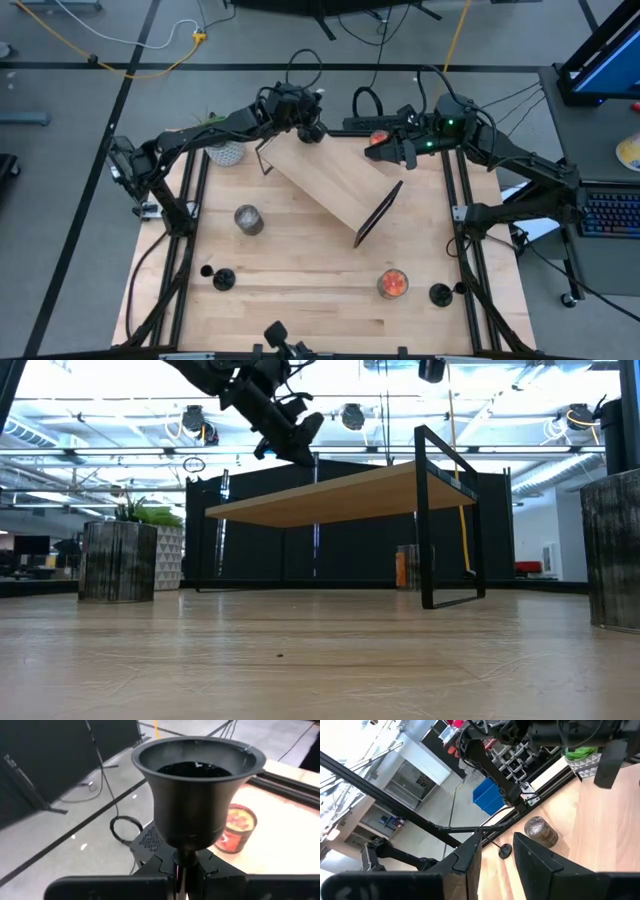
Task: Pick & Place candle stick holders
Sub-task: Put the top right candle holder on the shelf
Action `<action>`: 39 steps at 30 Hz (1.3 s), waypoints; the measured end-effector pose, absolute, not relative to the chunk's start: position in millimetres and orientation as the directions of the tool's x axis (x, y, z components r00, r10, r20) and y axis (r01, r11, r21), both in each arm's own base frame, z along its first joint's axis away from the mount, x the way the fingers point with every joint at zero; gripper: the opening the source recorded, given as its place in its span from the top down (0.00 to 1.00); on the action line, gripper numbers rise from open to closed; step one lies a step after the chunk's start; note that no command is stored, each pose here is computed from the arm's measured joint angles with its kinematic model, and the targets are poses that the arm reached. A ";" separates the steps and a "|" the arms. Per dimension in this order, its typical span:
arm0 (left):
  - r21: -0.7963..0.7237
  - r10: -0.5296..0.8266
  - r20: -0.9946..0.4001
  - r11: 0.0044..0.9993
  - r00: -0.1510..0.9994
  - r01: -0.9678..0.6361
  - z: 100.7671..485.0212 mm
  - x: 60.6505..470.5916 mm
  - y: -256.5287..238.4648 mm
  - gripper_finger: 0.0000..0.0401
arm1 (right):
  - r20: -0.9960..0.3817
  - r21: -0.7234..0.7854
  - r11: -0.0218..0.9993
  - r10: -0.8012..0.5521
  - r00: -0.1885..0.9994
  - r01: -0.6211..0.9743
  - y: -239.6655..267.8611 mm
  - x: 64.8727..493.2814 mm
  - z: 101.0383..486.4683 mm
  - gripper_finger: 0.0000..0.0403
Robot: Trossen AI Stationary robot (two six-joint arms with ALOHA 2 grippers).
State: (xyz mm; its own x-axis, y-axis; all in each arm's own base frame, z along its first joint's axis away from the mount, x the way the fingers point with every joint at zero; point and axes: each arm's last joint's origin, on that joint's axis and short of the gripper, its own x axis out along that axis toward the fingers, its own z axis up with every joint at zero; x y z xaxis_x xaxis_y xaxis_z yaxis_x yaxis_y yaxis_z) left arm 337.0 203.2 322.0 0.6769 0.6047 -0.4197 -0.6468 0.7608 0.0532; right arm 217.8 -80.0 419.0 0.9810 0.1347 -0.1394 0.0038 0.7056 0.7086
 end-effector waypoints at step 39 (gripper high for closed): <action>0.070 0.599 -0.531 0.736 0.599 -0.673 310.4 324.8 211.1 0.96 | -0.142 0.716 0.698 0.134 0.981 0.008 -80.1 217.9 418.7 0.74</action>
State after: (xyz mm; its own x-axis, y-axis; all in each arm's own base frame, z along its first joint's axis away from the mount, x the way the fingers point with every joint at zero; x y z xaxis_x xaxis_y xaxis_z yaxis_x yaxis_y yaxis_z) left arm 324.8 211.1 310.4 0.5995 0.5985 -0.5314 -0.6729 0.7364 0.0703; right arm 217.9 -80.1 418.7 0.9809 0.1337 -0.1415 0.0081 0.6982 0.7159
